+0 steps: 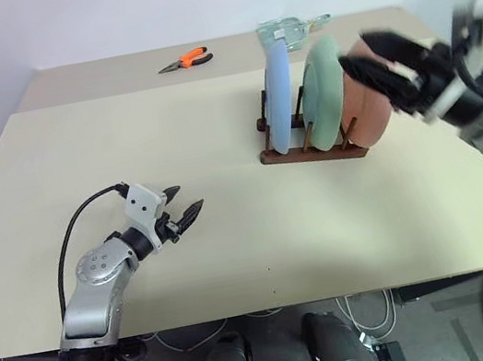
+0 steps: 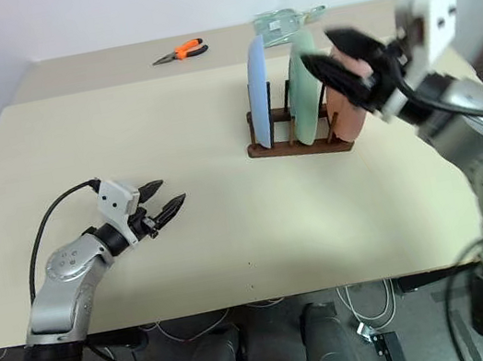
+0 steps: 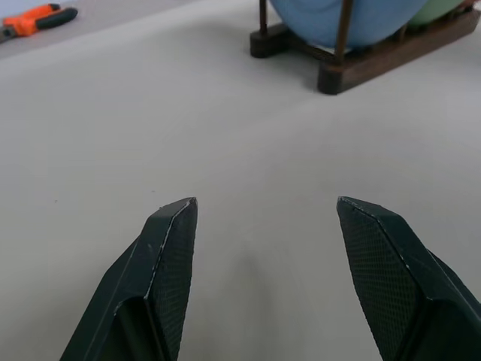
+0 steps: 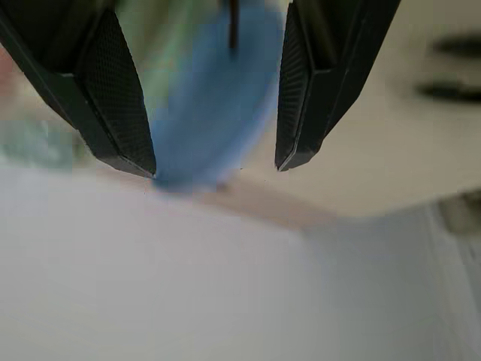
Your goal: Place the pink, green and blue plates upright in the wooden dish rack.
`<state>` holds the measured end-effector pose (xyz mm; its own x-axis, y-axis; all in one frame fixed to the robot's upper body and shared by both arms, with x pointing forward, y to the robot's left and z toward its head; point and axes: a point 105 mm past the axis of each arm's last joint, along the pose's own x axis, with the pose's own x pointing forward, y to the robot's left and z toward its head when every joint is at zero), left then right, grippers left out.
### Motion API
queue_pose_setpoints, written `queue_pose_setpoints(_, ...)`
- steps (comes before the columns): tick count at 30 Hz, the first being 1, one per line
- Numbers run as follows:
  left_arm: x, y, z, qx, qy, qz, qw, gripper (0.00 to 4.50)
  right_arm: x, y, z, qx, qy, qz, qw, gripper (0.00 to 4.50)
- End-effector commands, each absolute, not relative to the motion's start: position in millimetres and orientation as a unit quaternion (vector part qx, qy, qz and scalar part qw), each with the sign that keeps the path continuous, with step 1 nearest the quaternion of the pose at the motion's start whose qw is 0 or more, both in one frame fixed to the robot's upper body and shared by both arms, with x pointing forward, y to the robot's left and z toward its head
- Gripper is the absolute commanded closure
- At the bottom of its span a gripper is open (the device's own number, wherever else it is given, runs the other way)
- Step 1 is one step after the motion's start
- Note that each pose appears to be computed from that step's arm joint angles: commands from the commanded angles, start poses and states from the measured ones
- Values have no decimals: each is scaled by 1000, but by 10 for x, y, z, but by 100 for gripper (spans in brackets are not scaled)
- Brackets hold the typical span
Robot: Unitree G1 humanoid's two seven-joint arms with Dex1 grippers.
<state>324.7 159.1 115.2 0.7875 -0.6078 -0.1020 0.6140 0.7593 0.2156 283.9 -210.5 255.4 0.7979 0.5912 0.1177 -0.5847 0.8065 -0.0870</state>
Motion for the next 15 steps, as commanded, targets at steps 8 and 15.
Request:
queue_pose_setpoints(8,3281,1816,1101,147,4,-286,947,145,2893,-2635,1689,-120,49,221,967,201)
queue_pose_setpoints(15,3167,1874,1020,134,9,-268,954,145,3157,-2765,1424,-149,68,196,967,201)
